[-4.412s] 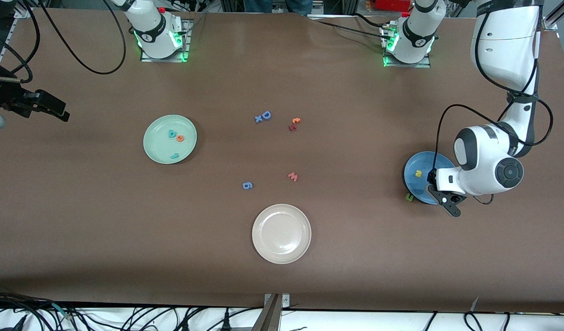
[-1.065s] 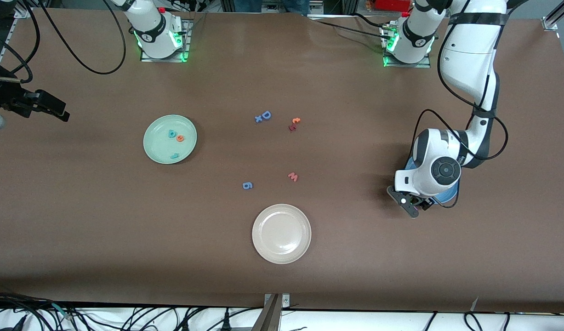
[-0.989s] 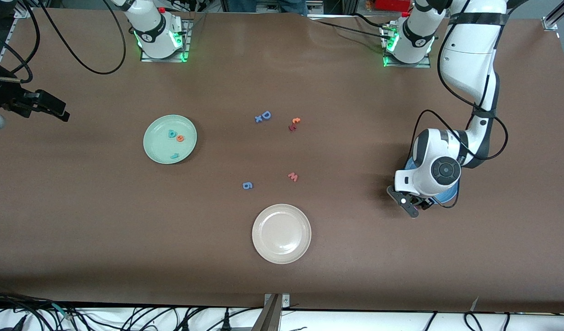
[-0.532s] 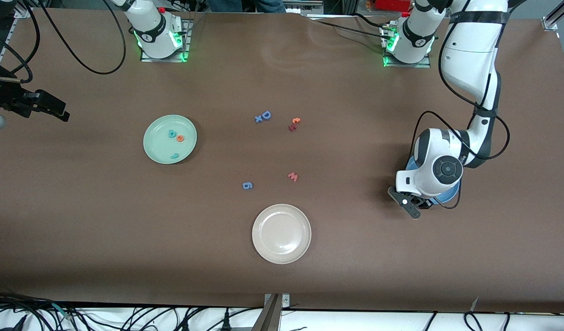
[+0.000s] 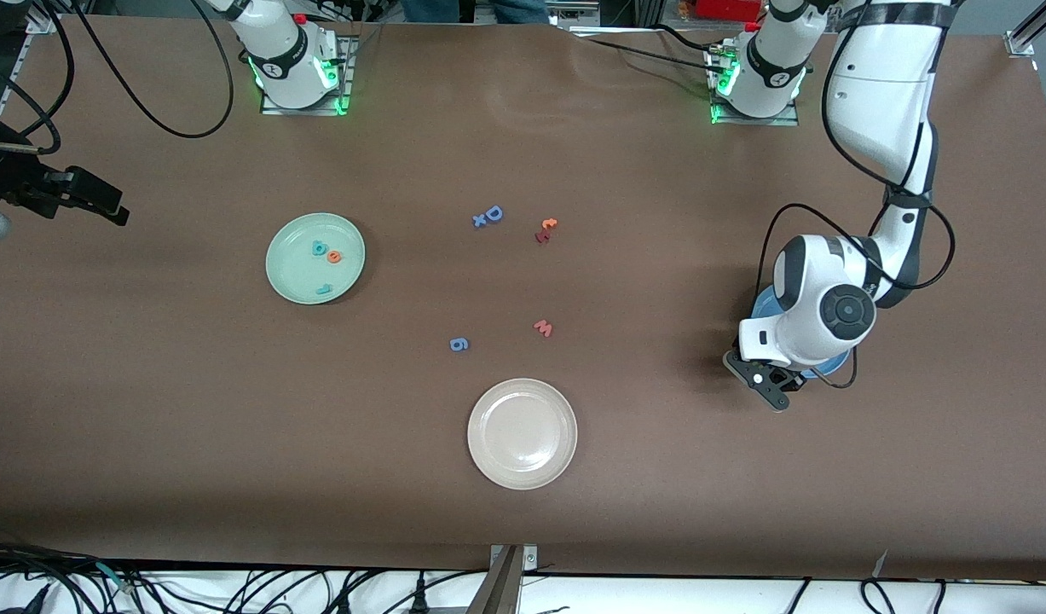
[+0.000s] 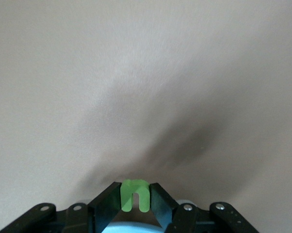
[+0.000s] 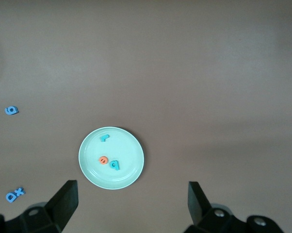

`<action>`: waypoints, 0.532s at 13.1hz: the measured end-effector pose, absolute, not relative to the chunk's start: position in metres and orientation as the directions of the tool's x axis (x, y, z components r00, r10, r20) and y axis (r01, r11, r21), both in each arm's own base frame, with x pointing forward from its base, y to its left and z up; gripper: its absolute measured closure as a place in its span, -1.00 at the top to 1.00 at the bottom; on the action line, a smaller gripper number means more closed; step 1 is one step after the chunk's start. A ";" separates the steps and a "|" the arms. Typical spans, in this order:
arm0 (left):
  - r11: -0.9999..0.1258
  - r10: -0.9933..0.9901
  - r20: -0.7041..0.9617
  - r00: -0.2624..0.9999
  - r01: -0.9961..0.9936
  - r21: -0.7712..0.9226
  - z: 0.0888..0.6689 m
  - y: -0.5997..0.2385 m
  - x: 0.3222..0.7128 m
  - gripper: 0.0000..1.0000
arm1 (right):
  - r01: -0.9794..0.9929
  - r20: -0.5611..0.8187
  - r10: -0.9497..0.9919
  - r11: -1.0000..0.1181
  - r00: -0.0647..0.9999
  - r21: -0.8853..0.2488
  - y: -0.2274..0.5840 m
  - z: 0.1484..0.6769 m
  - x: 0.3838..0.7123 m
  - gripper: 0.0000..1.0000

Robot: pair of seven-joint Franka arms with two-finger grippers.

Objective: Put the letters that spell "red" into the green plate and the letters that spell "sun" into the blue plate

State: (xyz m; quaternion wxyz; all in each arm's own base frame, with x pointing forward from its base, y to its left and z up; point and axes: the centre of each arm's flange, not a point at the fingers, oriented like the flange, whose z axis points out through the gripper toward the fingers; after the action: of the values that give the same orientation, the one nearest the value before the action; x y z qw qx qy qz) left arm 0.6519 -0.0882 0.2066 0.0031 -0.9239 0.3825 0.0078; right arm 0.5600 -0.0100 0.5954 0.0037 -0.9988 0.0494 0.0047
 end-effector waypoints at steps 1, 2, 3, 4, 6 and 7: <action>-0.714 -0.701 -0.020 0.713 -0.700 0.018 0.215 -0.087 0.651 -0.34 | -0.099 -0.010 -0.099 -0.995 0.995 -0.007 -0.010 0.595 0.560 1.00; -0.719 -0.695 -0.034 0.718 -0.694 0.035 0.221 -0.082 0.649 -0.34 | -0.099 -0.010 -0.099 -0.995 0.995 -0.007 -0.010 0.595 0.560 1.00; -0.719 -0.695 -0.049 0.718 -0.693 0.054 0.224 -0.075 0.647 -0.34 | -0.099 -0.010 -0.099 -0.995 0.995 -0.007 -0.010 0.595 0.560 1.00; -0.704 -0.711 -0.065 0.701 -0.707 0.072 0.222 -0.063 0.646 -0.34 | -0.099 -0.010 -0.099 -0.995 0.995 -0.007 -0.010 0.595 0.560 1.00; -0.673 -0.740 -0.105 0.664 -0.730 0.120 0.217 -0.029 0.640 -0.34 | -0.099 -0.010 -0.099 -0.995 0.995 -0.007 -0.010 0.595 0.560 1.00; -0.666 -0.746 -0.127 0.654 -0.732 0.143 0.216 -0.010 0.636 -0.34 | -0.099 -0.010 -0.099 -0.995 0.995 -0.007 -0.010 0.595 0.560 1.00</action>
State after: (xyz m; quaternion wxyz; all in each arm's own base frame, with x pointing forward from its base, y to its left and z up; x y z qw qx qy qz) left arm 0.6361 -0.0100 0.2164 -0.0393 -0.9086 0.4065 0.0877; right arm 0.5600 -0.0101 0.5954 0.0037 -0.9988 0.0495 0.0047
